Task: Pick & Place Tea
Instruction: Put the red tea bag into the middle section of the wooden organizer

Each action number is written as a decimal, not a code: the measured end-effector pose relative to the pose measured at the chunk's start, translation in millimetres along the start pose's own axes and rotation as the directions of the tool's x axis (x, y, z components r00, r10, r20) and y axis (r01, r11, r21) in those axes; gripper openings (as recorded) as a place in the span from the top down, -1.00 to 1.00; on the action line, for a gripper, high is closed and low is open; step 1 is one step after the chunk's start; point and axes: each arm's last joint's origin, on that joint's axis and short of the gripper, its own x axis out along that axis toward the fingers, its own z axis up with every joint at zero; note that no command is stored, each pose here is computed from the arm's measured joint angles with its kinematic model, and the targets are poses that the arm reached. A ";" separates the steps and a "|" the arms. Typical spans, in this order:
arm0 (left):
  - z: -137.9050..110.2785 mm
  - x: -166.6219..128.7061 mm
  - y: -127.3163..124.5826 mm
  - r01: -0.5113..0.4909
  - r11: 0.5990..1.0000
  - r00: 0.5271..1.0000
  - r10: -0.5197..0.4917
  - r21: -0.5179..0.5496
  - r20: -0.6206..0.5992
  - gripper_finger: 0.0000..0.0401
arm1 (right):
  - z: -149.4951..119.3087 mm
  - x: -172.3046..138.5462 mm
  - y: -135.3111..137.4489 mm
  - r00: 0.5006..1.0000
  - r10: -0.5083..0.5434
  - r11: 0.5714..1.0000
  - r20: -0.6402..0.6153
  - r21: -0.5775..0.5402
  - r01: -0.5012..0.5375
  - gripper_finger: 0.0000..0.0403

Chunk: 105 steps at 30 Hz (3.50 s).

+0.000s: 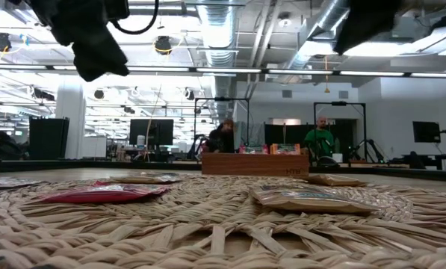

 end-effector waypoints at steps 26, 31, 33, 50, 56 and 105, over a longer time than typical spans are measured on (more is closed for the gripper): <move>29.4 48.6 -30.7 0.242 0.933 0.956 -0.181 -0.268 0.232 0.50 | -20.0 -4.9 -65.5 0.995 0.072 0.978 0.075 -0.199 -0.056 0.52; 47.4 39.2 -45.3 0.208 0.946 0.949 -0.134 -0.250 0.285 0.50 | -31.4 15.3 -86.7 0.957 0.248 0.963 0.149 -0.141 -0.228 0.52; 49.6 36.1 -49.9 0.170 0.954 0.957 -0.100 -0.248 0.271 0.50 | -40.5 23.3 -93.5 0.927 0.328 0.944 0.182 -0.098 -0.315 0.52; 45.9 85.6 -75.4 -0.004 0.958 1.000 0.002 -0.288 -0.006 0.50 | -100.2 42.6 -123.8 0.603 0.457 0.793 0.654 0.009 -0.610 0.52; 50.3 120.5 -80.2 -0.054 0.964 0.980 0.002 -0.259 -0.197 0.50 | -118.0 45.9 -126.9 0.530 0.454 0.750 0.716 0.014 -0.662 0.52; 30.2 127.3 -80.1 0.011 0.994 0.855 -0.066 -0.110 -0.514 -0.10 | -122.1 55.6 -123.9 0.602 0.465 0.750 0.649 0.073 -0.658 0.52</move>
